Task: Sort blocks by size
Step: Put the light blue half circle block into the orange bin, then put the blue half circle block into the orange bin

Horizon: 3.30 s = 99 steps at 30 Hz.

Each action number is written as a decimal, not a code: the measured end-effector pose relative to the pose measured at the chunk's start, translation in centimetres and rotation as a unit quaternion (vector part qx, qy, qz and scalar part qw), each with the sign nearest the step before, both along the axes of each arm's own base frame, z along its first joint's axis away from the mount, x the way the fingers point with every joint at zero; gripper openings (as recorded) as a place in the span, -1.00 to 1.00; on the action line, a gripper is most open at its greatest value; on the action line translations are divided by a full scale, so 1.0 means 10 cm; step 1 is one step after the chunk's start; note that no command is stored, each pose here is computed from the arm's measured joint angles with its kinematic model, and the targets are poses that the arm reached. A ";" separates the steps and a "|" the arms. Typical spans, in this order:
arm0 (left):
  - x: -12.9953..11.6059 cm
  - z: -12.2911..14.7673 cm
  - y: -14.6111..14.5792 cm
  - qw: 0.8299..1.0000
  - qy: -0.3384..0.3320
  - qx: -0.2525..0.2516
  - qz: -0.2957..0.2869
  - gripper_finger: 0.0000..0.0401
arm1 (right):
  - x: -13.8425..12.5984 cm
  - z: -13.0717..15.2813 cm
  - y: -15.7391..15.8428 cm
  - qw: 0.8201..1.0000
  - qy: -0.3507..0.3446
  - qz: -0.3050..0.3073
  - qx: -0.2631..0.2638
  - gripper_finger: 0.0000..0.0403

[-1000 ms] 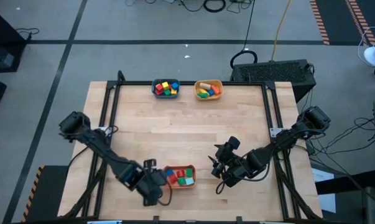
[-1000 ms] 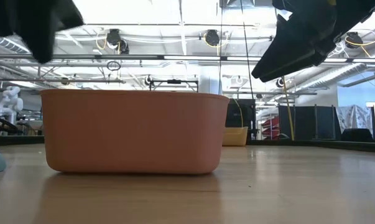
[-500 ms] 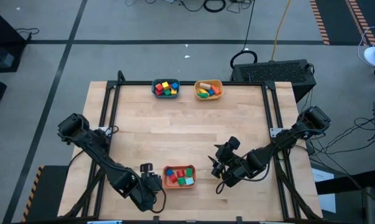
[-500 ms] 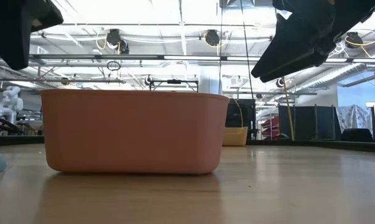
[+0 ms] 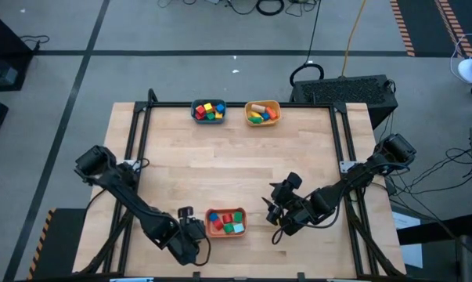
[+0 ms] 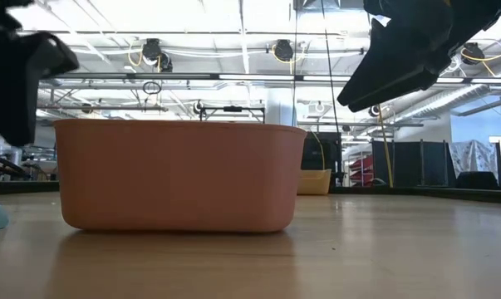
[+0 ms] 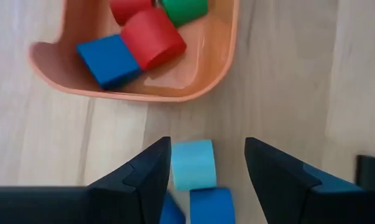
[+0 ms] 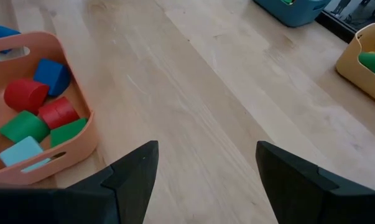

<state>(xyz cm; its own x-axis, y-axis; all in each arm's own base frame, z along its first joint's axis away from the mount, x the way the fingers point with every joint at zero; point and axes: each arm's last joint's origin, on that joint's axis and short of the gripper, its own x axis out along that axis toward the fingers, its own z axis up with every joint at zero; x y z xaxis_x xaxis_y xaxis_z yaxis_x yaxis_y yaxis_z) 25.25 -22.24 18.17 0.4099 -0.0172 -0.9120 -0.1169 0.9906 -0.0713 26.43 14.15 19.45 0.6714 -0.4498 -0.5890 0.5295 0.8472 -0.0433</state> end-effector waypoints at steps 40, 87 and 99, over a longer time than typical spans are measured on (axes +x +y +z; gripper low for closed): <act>0.06 0.04 0.09 0.994 0.086 0.046 0.047 -0.34 | 0.00 0.00 0.00 1.000 -0.004 -0.001 0.002 0.27; 0.68 0.12 0.69 0.994 0.096 0.059 -0.003 0.32 | -0.01 -0.01 -0.01 1.000 0.005 0.000 -0.004 0.27; 0.43 0.41 0.55 0.994 0.051 0.061 0.080 0.32 | -0.01 -0.01 0.00 1.000 0.005 0.000 -0.004 0.27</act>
<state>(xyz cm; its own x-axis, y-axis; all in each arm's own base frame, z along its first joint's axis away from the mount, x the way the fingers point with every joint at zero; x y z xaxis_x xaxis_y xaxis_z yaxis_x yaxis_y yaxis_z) 29.52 -16.70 22.27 0.3037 0.1547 -0.9401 -0.2748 0.9590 0.0690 26.36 14.10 19.39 0.6661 -0.4541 -0.5917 0.5289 0.8470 -0.0547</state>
